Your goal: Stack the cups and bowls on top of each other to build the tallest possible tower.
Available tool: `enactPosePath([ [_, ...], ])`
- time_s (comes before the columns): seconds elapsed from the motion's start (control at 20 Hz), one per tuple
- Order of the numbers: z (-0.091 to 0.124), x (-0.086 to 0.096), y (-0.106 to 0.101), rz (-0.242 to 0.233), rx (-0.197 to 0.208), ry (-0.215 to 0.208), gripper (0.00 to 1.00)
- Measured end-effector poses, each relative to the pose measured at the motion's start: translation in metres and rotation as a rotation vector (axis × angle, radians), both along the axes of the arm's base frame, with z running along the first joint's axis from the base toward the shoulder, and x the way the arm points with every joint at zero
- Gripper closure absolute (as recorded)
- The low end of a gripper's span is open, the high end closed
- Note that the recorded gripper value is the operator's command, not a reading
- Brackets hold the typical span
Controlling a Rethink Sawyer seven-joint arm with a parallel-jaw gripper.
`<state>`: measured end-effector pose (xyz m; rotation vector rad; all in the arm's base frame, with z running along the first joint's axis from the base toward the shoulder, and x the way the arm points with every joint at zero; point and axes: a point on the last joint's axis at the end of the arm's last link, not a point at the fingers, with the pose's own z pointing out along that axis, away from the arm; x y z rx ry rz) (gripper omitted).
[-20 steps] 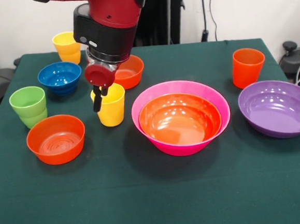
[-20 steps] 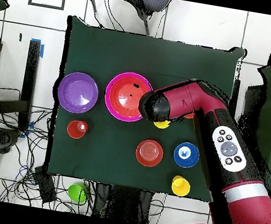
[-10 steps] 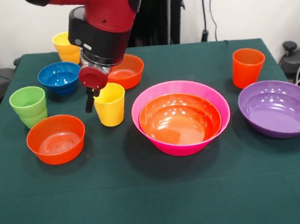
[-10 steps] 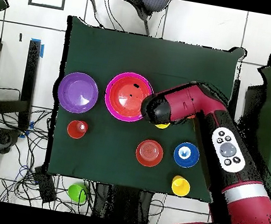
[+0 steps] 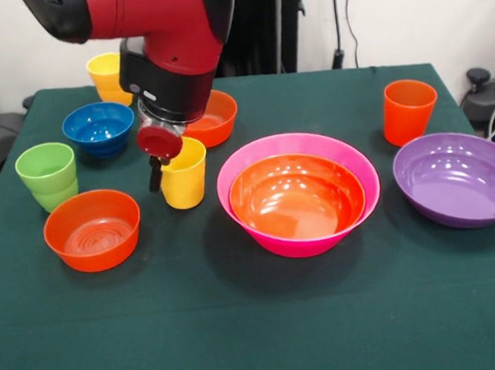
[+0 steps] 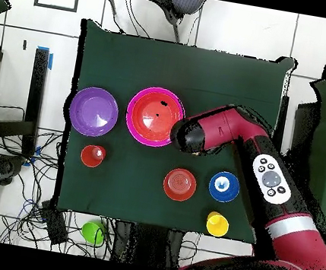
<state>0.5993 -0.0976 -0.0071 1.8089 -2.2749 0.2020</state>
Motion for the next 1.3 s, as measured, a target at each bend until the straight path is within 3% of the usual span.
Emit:
enactPosePath([
  [0.4,-0.019,-0.011,0.006,-0.007,0.031,0.032,0.00],
  [0.6,-0.028,-0.017,0.008,-0.028,0.067,0.041,0.00],
  [0.65,-0.030,-0.018,0.009,-0.036,0.080,0.040,1.00],
  [1.0,-0.031,-0.019,0.009,-0.073,0.119,0.041,1.00],
  [1.3,-0.031,-0.019,0.008,-0.077,0.122,0.042,1.00],
])
